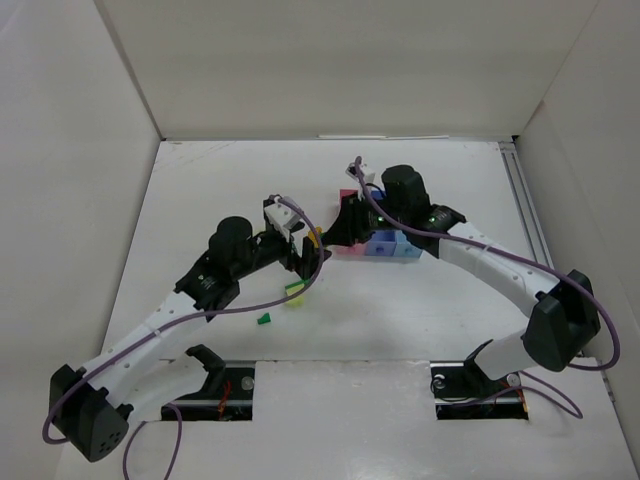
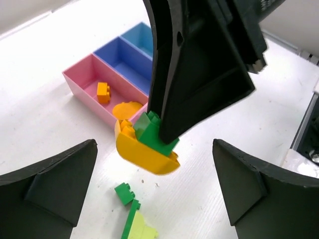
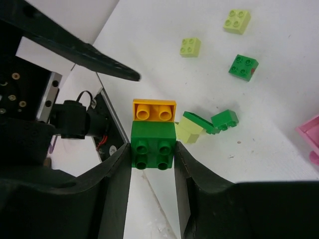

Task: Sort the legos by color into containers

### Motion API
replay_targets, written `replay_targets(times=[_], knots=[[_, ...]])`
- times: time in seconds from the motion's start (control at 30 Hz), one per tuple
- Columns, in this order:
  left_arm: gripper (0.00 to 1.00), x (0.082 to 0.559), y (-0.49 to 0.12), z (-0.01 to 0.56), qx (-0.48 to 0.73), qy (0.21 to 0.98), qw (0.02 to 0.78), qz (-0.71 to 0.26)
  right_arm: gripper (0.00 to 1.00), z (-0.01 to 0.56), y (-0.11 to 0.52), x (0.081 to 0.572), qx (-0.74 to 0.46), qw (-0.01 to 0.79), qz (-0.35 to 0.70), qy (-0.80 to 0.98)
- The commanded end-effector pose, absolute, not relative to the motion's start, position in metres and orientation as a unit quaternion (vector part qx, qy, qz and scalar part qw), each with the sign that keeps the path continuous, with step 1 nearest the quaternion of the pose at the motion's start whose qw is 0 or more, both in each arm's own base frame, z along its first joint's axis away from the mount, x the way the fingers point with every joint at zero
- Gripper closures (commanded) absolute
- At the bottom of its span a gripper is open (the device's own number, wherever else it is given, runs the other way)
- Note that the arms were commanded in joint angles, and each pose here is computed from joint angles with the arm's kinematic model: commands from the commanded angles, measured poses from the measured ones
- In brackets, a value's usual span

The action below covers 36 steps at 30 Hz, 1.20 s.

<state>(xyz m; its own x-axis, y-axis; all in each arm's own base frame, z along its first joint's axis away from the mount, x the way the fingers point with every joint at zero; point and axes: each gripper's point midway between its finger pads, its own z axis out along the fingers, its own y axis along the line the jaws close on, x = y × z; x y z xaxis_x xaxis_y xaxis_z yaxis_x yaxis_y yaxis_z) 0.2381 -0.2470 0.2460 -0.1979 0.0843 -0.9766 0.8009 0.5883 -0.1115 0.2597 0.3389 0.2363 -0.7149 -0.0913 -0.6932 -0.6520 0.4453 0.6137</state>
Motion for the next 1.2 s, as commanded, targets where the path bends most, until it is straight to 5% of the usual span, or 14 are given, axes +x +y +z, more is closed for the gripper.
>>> replay_targets(times=[0.0, 0.2, 0.53, 1.17], knots=[[0.0, 0.236, -0.241, 0.285, 0.291, 0.668, 0.596, -0.338, 1.0, 0.272, 0.325, 0.27, -0.248, 0.358, 0.488, 0.757], [0.0, 0.245, -0.221, 0.295, 0.206, 0.678, 0.61, -0.356, 1.0, 0.281, 0.299, 0.269, -0.274, 0.384, 0.502, 0.725], [0.0, 0.211, -0.246, 0.295, 0.325, 0.581, 0.499, -0.555, 1.0, 0.307, 0.296, 0.223, -0.37, 0.385, 0.569, 0.625], [0.07, 0.197, -0.253, 0.297, 0.351, 0.556, 0.49, -0.573, 1.0, 0.323, 0.323, 0.222, -0.38, 0.375, 0.593, 0.603]])
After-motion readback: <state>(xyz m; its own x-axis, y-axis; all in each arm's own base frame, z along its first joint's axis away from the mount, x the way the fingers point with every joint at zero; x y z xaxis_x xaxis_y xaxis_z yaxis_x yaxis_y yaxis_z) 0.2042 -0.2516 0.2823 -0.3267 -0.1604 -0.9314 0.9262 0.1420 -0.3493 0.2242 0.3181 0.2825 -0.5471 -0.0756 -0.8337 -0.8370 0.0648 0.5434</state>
